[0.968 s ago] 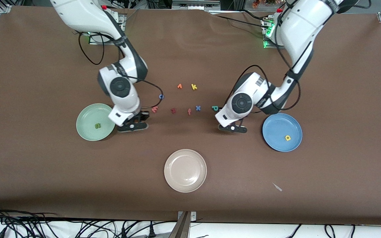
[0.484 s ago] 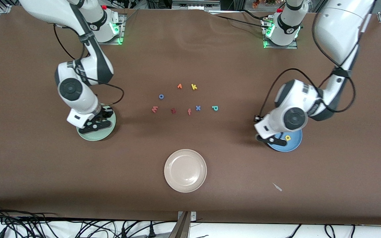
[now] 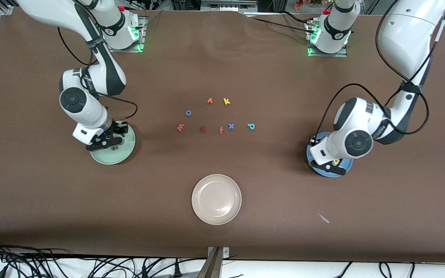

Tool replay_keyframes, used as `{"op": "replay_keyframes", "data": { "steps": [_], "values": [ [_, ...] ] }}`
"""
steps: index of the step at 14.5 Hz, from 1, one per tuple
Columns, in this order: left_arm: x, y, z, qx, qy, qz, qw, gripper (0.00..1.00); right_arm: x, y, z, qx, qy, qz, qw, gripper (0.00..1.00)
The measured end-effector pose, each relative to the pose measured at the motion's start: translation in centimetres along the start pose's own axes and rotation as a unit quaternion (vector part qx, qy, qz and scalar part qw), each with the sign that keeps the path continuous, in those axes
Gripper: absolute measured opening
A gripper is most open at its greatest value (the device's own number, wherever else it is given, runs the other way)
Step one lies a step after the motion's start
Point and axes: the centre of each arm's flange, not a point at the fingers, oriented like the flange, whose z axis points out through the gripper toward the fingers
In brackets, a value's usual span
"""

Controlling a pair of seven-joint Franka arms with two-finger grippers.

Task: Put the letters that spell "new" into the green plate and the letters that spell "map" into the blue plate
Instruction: 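Drop the blue E on the blue plate while the right drops e on green, then grasp the teal P with the left gripper while the right grasps pink W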

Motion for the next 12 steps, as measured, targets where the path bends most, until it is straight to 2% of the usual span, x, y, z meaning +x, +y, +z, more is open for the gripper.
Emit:
{"op": "replay_keyframes", "data": {
  "steps": [2, 3, 4, 9, 10, 12],
  "values": [
    [0.0, 4.2, -0.9, -0.007, 0.008, -0.006, 1.000, 0.95, -0.2, -4.8, -0.2, 0.011, 0.004, 0.048, 0.999, 0.54],
    [-0.2, 6.6, -1.4, -0.012, 0.011, -0.020, 1.000, 1.00, -0.3, -7.2, -0.2, 0.017, 0.008, 0.072, 0.997, 0.54],
    [-0.5, 9.1, -1.8, -0.016, 0.014, -0.036, 0.999, 1.00, -0.5, -9.6, 0.0, 0.023, 0.014, 0.096, 0.995, 0.54],
    [-2.3, 22.6, 0.1, -0.030, 0.041, -0.106, 0.993, 1.00, -1.8, -18.0, 2.7, 0.050, 0.031, 0.211, 0.976, 0.54],
    [-2.6, 24.8, 1.2, -0.036, 0.045, -0.117, 0.991, 0.96, -2.0, -18.9, 3.2, 0.053, 0.031, 0.228, 0.972, 0.54],
    [-2.9, 27.3, 3.5, -0.044, 0.040, -0.129, 0.990, 0.76, -2.4, -20.2, 3.8, 0.060, 0.034, 0.254, 0.965, 0.54]
  ]
}}
